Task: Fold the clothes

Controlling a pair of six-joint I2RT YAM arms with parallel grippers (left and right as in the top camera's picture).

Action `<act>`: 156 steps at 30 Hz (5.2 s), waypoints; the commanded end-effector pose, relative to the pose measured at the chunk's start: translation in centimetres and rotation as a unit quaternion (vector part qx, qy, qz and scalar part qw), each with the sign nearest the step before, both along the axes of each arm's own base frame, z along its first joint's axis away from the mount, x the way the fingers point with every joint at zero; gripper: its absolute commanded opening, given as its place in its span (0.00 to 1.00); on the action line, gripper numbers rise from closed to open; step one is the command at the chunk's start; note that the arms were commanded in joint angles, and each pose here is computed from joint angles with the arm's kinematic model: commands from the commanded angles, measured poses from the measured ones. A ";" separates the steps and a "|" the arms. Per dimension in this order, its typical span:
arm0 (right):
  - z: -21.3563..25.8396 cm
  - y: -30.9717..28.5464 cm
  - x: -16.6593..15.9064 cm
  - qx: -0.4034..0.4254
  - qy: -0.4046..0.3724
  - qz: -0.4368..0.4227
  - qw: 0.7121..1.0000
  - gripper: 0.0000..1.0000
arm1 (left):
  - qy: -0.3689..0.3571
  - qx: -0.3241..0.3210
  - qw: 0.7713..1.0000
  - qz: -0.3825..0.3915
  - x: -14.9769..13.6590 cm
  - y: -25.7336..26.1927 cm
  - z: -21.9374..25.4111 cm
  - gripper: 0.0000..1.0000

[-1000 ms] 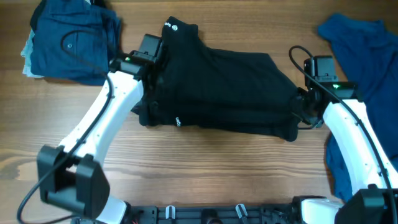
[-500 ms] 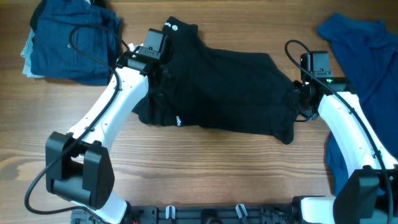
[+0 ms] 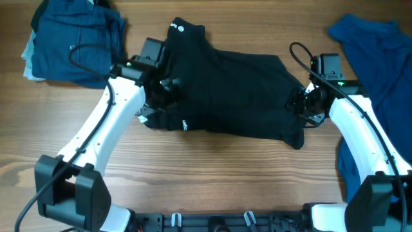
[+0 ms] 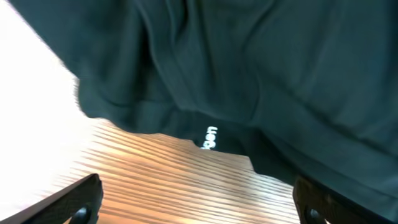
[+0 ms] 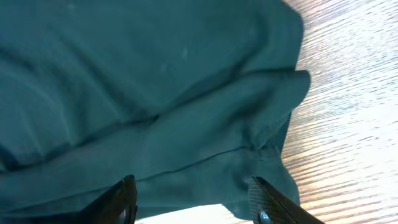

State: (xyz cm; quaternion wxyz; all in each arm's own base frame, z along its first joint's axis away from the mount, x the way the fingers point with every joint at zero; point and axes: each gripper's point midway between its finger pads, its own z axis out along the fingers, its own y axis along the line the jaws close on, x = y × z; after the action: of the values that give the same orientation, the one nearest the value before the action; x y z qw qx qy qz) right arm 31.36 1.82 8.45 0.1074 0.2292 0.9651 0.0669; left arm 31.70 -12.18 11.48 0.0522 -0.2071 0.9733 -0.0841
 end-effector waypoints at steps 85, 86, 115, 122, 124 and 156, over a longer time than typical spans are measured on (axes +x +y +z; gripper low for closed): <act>0.0 0.4 -0.7 0.003 0.010 0.049 0.999 0.84 | -0.193 -0.055 0.980 0.007 8.3 -1.1 -3.6 1.00; 0.0 0.4 -0.6 0.003 0.009 0.049 0.999 0.86 | -0.182 -0.052 0.982 0.010 7.6 -0.7 -3.5 1.00; 0.0 0.7 -1.1 0.012 0.018 0.052 0.998 0.87 | 0.102 0.158 0.981 0.051 -3.7 10.4 -12.6 1.00; 0.0 0.7 -0.9 0.012 0.015 0.052 0.998 0.87 | 0.120 0.166 0.976 0.078 -4.5 12.5 -12.0 1.00; 0.0 0.7 -0.9 0.012 0.015 0.052 0.998 0.87 | 0.104 0.163 0.978 0.079 -4.2 12.5 -10.8 1.00; -7.3 1.7 -6.6 0.050 0.110 0.029 0.992 0.55 | 0.002 0.137 0.986 0.094 -2.3 12.1 -5.6 1.00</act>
State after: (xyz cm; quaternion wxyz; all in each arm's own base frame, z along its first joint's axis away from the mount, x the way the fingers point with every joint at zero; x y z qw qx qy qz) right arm 24.79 5.11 2.32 -0.0122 0.1936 0.9711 0.1387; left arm 29.28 -0.45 5.81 0.0808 -0.2869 0.9531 0.0527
